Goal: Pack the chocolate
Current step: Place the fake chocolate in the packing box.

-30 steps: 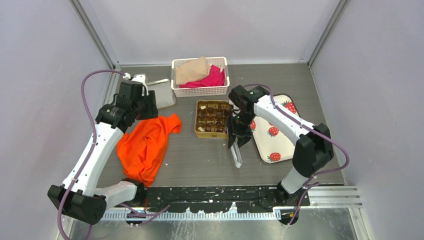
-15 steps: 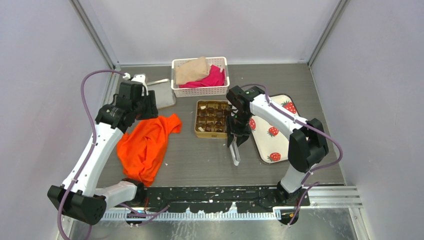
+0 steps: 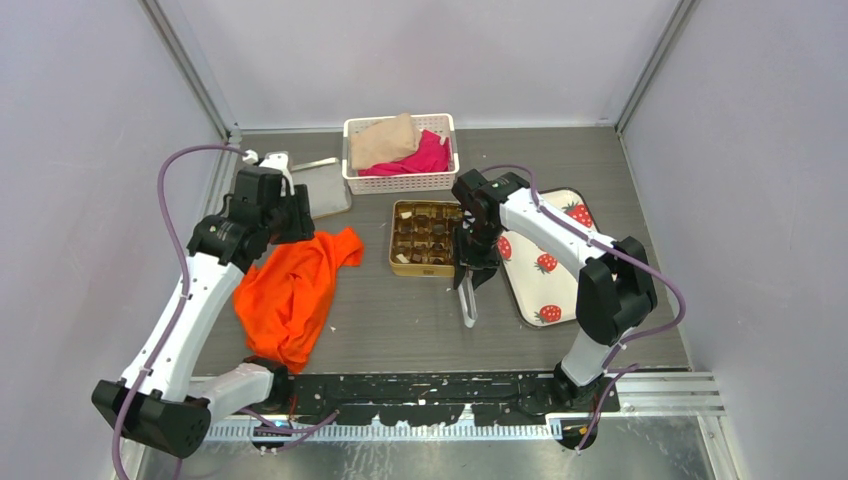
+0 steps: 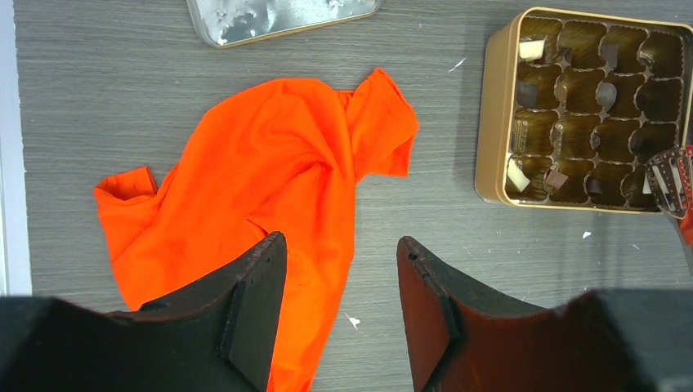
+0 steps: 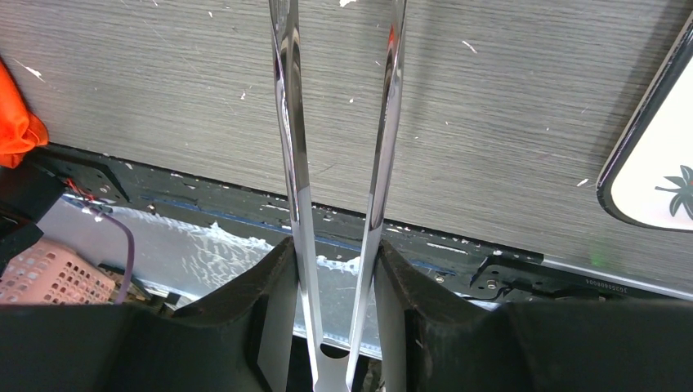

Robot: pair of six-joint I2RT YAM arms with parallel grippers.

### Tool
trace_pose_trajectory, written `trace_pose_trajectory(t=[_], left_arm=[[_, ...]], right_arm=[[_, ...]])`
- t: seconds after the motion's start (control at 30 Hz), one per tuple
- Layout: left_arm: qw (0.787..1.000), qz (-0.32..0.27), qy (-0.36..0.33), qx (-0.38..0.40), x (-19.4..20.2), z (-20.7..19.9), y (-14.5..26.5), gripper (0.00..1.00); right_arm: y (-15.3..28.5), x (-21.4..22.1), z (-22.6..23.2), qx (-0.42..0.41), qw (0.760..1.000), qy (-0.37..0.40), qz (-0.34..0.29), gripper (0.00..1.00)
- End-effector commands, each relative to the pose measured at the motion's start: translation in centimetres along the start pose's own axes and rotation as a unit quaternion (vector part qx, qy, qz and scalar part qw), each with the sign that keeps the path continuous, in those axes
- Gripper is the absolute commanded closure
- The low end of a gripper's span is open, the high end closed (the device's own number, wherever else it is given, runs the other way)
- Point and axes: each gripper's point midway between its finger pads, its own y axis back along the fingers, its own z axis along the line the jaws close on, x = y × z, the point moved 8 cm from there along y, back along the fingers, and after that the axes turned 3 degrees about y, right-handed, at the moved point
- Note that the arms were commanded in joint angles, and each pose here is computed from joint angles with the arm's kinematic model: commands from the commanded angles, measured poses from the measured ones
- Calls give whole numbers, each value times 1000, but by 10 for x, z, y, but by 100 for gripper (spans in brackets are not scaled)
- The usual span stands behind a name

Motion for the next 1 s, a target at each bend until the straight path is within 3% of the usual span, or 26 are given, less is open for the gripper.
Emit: trace_pose_trajectory(t=[0.0, 0.07, 0.23, 0.7, 0.83, 0.97], left_arm=[[1000, -27, 1, 1, -4, 3, 7, 47], [1000, -27, 1, 2, -4, 3, 8, 47], [1000, -24, -1, 2, -2, 3, 8, 47], [1000, -22, -2, 8, -2, 2, 6, 47], [1000, -20, -2, 11, -2, 1, 5, 47], [1000, -23, -3, 12, -4, 0, 4, 47]], right_arm=[[6, 0, 1, 0, 1000, 3, -7, 74], [6, 1, 1, -1, 1000, 1, -6, 66], [5, 3, 0, -1, 1000, -3, -8, 59], [4, 1, 2, -6, 1000, -5, -11, 56], [9, 1, 2, -5, 1000, -3, -21, 61], [27, 7, 6, -8, 998, 10, -56, 83]])
